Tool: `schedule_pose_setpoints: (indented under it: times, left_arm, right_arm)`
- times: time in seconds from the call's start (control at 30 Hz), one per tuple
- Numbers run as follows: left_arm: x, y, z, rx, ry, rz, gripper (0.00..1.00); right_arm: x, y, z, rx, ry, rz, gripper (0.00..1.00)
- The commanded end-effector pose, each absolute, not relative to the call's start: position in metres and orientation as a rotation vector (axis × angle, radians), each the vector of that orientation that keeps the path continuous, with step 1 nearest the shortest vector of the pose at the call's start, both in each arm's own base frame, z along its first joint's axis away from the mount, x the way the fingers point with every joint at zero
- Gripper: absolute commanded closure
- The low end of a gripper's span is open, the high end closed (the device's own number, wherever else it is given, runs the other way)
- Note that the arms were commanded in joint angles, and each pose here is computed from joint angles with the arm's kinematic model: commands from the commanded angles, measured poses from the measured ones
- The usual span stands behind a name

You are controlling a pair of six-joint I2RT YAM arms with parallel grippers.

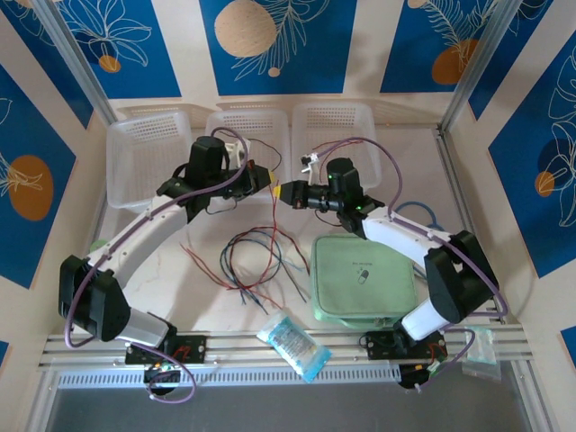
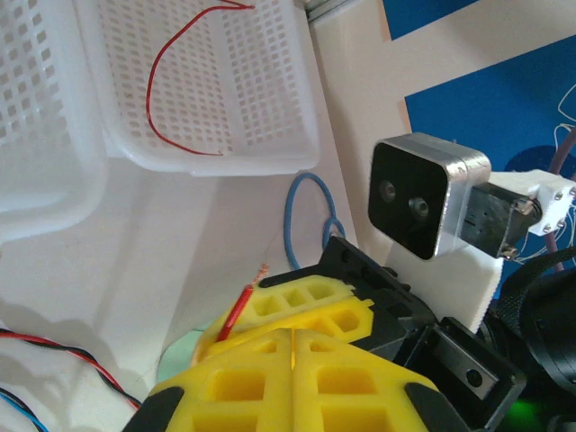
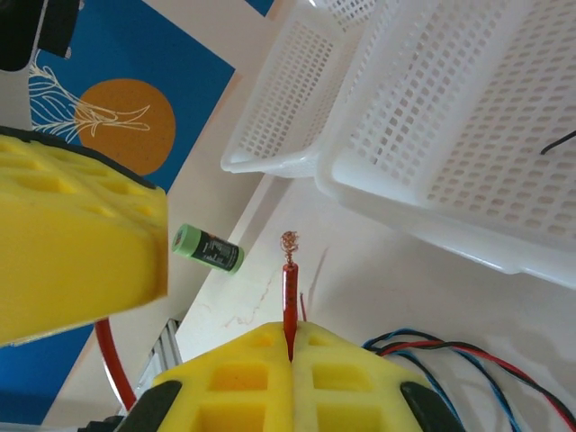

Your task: Untangle the cables

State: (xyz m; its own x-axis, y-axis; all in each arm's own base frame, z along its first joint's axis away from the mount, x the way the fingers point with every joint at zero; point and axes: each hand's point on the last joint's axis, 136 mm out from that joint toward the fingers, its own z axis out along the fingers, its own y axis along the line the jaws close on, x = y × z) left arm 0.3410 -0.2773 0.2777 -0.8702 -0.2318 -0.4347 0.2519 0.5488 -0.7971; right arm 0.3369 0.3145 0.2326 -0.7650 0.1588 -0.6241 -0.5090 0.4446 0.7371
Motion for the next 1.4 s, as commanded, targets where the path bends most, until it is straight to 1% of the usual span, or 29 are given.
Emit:
schedule_pose_setpoints:
  times: [0.0,0.2,0.47,0.7,1.1,1.37]
  left_arm:
    - [0.337,-0.27,0.316,0.085,2.209,-1.256,1.0]
    - [0.341,-0.248,0.346,0.093,2.16,-1.198,1.0]
    - [0.348,-0.192,0.386,0.019,2.052,-1.068,1.0]
    - [0.346,-0.148,0.409,-0.071,1.948,-0.96,1.0]
    - [0.34,-0.098,0.43,-0.194,1.831,-0.825,1.0]
    - [0.332,-0.054,0.441,-0.325,1.718,-0.691,1.0]
  right_arm:
    - [0.341,0.291,0.269,-0.282,1.97,1.265,1.0]
    - [0.349,0.244,0.305,-0.214,1.887,1.144,1.0]
    - [0.351,0.178,0.351,-0.107,1.762,1.01,1.0]
    - [0.348,0.122,0.385,0.027,1.647,0.873,1.0]
    - [0.342,0.048,0.413,0.229,1.561,0.604,1.0]
    - [0.336,0.004,0.43,0.337,1.503,0.496,1.0]
